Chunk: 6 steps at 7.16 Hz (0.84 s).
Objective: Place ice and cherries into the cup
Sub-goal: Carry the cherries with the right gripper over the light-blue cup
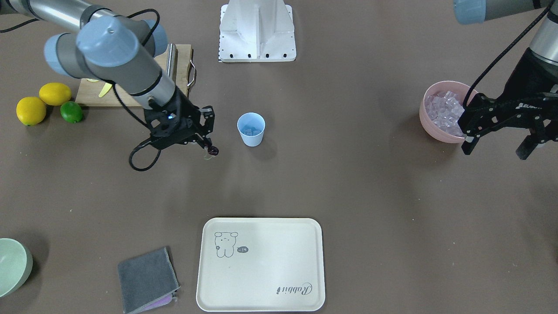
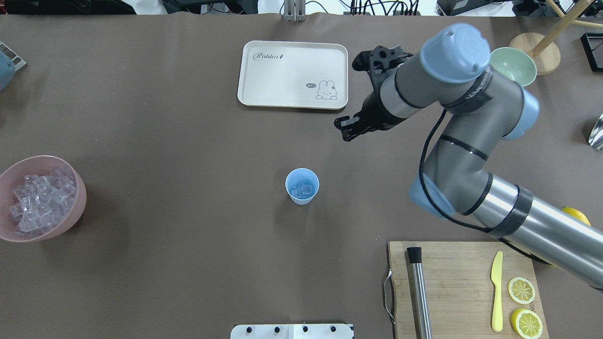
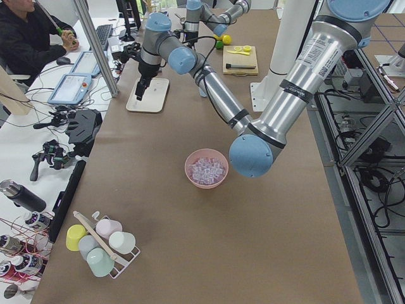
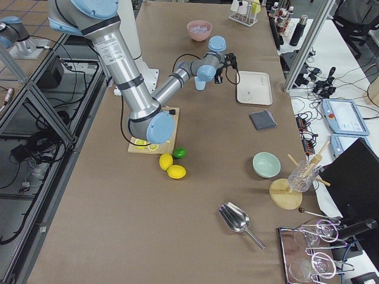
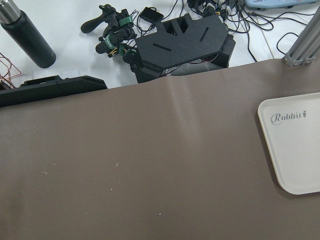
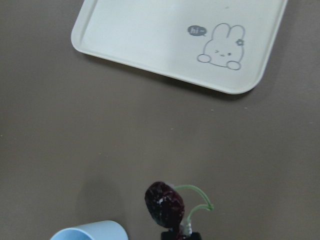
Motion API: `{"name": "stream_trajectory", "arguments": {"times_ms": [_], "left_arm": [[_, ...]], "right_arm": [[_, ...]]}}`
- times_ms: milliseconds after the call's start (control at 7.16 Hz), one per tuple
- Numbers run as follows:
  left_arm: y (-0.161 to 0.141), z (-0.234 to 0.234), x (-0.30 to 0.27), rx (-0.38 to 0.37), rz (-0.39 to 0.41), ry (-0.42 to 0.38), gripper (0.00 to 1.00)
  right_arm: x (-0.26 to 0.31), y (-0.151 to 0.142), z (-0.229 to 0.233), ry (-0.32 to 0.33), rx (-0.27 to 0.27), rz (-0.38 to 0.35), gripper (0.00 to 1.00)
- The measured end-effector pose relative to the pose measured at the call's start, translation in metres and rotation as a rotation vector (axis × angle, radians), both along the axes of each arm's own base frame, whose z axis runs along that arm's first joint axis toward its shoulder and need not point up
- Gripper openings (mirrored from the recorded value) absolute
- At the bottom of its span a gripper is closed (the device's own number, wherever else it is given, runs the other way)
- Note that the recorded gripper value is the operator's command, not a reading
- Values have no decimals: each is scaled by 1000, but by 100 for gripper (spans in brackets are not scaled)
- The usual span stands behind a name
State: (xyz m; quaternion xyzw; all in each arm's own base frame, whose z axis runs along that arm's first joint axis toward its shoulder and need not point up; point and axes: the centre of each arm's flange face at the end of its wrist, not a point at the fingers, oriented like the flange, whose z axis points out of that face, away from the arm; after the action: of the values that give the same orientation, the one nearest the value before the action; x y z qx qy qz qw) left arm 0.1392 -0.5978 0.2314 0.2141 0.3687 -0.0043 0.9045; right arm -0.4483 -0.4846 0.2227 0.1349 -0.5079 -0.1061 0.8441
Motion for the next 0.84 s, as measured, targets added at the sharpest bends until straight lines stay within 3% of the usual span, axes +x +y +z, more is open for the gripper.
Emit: {"name": "stream_trajectory", "arguments": {"times_ms": [279,838], "left_arm": [[-2,4,-6,-8,-11,-3,98],[-3,15,-22,-32,-24,4,98]], "right_arm": [[-47,37,-22,-2,32,9,0],[-93,87,-30,2,44,-8,3]]}}
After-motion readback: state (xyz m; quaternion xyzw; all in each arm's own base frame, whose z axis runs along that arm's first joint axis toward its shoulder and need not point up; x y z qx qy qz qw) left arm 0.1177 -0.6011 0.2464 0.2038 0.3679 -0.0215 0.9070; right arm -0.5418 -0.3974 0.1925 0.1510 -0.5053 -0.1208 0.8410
